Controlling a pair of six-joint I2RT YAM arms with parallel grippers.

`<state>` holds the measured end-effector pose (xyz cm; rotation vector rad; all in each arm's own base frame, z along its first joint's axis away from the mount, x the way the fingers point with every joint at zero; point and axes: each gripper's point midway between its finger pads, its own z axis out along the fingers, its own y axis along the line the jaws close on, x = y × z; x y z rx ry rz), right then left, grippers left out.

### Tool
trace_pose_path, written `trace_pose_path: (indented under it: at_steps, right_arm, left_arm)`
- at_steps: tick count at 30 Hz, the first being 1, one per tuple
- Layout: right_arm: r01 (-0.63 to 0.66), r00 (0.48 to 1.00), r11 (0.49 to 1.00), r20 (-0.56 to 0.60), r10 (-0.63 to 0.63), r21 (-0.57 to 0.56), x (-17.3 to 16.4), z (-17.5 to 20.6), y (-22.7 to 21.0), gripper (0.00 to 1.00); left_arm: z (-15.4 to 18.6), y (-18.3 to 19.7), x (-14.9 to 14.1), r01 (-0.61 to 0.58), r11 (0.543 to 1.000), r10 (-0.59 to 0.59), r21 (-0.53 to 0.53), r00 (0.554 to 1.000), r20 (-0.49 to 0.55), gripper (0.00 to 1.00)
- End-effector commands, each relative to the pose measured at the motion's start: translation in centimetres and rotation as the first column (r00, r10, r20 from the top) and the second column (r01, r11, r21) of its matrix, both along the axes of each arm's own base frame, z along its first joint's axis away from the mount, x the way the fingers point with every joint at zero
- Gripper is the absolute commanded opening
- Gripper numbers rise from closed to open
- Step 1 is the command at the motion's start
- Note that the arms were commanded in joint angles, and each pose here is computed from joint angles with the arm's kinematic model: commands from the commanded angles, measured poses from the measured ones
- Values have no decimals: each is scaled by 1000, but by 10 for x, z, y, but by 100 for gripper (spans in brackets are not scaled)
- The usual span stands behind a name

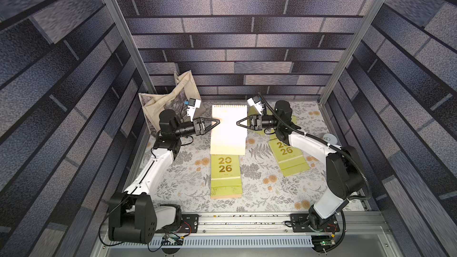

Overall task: Stack the calendars
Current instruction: Place the calendar at the calendar.

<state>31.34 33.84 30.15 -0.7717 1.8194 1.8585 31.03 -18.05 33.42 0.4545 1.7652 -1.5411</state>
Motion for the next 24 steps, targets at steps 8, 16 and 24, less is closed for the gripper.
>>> trace_pose_path:
  at_steps: [8,16,24]
  right_arm:
    - [-48,998,999,47,47,10,-14,14,-5,0]
    - [-63,997,998,48,62,13,-20,18,-3,0]
    - [-94,995,996,31,93,5,-28,14,4,0]
  left_arm:
    - [5,-2,-7,43,999,-44,18,998,44,71]
    - [5,-14,-6,85,996,-86,13,995,42,44]
    - [7,-21,-6,112,994,-112,13,992,54,0]
